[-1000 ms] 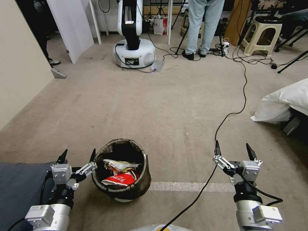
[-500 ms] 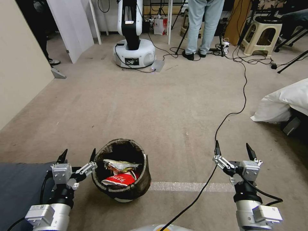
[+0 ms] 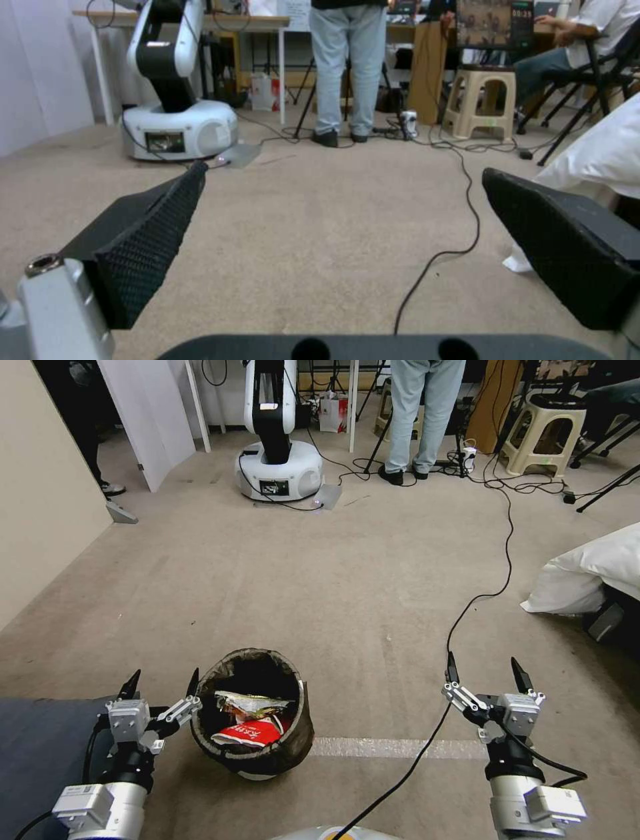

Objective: Pick up the trash bin, then pick up the garbage from the floor and place it into the trash bin.

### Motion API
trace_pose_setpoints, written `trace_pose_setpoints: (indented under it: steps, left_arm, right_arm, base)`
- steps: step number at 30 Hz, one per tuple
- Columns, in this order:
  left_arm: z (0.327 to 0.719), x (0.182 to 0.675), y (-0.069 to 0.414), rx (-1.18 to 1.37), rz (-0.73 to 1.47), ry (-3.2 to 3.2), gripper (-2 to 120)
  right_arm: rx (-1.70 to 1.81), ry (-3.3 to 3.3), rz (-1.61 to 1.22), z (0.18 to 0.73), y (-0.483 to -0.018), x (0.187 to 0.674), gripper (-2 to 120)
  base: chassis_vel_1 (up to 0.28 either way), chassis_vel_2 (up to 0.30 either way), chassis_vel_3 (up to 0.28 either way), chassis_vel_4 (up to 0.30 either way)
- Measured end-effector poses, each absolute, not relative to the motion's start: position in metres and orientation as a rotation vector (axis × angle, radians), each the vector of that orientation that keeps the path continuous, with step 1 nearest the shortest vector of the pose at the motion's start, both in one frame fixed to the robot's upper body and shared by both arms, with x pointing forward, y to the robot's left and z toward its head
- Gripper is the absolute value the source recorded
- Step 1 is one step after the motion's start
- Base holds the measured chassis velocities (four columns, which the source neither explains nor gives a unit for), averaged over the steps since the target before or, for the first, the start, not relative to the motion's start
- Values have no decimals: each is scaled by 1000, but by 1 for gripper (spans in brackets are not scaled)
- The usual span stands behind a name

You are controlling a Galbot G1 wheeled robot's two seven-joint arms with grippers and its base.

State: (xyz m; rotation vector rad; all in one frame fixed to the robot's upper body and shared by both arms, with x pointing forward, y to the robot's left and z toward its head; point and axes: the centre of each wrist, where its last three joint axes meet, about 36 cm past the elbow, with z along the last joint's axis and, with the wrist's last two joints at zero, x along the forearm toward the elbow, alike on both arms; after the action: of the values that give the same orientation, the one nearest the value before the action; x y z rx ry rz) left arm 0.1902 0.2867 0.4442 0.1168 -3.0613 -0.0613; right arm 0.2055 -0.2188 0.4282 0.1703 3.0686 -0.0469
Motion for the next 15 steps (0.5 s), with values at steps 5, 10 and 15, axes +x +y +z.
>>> trace_pose_setpoints:
  steps: [5, 10, 15]
  left_arm:
    - [444, 190, 287, 117, -61, -3061, 100]
    - [444, 190, 287, 117, -61, -3060, 100]
    - [444, 190, 287, 117, -61, -3060, 100]
  right_arm:
    - [170, 3069, -46, 428, -219, 205, 100]
    - [171, 3070, -47, 428, -219, 205, 100]
    - [171, 3071, -48, 428, -219, 205, 100]
  base:
    - [0, 0, 0, 0]
    - [0, 0, 0, 0]
    - [0, 0, 0, 0]
